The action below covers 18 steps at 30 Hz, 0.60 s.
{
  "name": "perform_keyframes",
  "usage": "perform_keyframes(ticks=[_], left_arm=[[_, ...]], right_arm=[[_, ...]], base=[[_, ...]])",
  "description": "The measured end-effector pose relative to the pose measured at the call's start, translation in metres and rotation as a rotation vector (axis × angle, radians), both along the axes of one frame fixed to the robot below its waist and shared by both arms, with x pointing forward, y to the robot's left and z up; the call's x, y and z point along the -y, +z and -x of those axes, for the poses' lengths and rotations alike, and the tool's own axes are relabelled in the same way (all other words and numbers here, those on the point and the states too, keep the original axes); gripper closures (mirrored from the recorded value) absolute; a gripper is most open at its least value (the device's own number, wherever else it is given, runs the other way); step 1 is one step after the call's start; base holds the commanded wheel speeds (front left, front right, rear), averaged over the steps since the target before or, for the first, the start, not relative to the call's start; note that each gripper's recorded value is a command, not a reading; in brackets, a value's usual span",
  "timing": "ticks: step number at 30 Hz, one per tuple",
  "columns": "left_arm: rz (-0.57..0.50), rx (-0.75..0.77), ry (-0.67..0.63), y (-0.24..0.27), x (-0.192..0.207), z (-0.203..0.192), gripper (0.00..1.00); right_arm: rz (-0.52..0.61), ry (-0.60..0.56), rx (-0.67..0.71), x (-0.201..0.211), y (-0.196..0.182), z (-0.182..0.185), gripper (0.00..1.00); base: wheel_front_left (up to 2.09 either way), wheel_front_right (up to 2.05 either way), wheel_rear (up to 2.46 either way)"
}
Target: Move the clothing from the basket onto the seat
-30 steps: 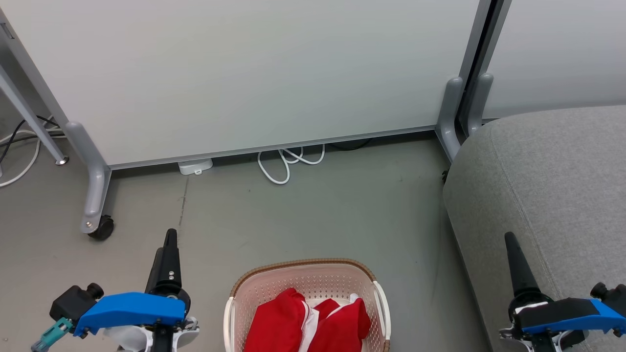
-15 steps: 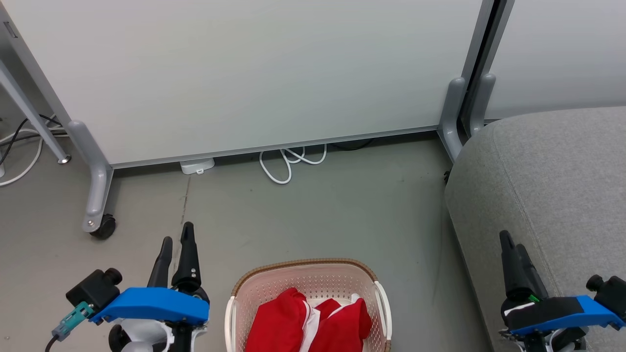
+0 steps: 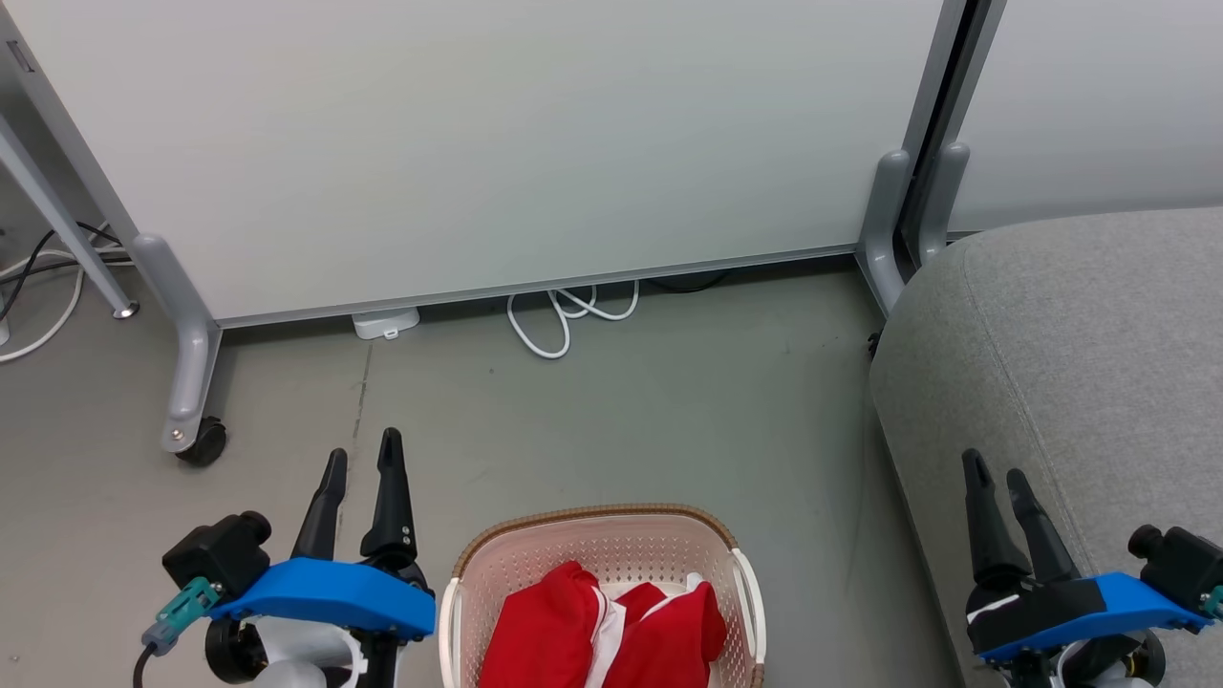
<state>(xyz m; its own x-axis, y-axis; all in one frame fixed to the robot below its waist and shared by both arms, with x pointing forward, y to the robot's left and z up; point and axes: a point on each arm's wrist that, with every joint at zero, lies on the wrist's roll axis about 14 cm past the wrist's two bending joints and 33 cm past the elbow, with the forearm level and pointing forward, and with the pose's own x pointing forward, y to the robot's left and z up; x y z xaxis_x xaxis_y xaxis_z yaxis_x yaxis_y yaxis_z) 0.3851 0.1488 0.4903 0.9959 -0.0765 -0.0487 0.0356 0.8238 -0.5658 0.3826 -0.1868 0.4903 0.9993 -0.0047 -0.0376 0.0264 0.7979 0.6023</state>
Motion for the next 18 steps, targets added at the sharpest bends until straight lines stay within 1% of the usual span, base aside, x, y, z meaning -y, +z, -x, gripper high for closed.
perform_keyframes(ticks=[18], left_arm=[[-0.178, 0.057, -0.028, 0.0062, 0.0077, -0.0014, 0.0]], right_arm=[[0.207, 0.043, 0.001, -0.0069, -0.0005, -0.0024, 0.0]], base=[[0.0, 0.0, 0.0]])
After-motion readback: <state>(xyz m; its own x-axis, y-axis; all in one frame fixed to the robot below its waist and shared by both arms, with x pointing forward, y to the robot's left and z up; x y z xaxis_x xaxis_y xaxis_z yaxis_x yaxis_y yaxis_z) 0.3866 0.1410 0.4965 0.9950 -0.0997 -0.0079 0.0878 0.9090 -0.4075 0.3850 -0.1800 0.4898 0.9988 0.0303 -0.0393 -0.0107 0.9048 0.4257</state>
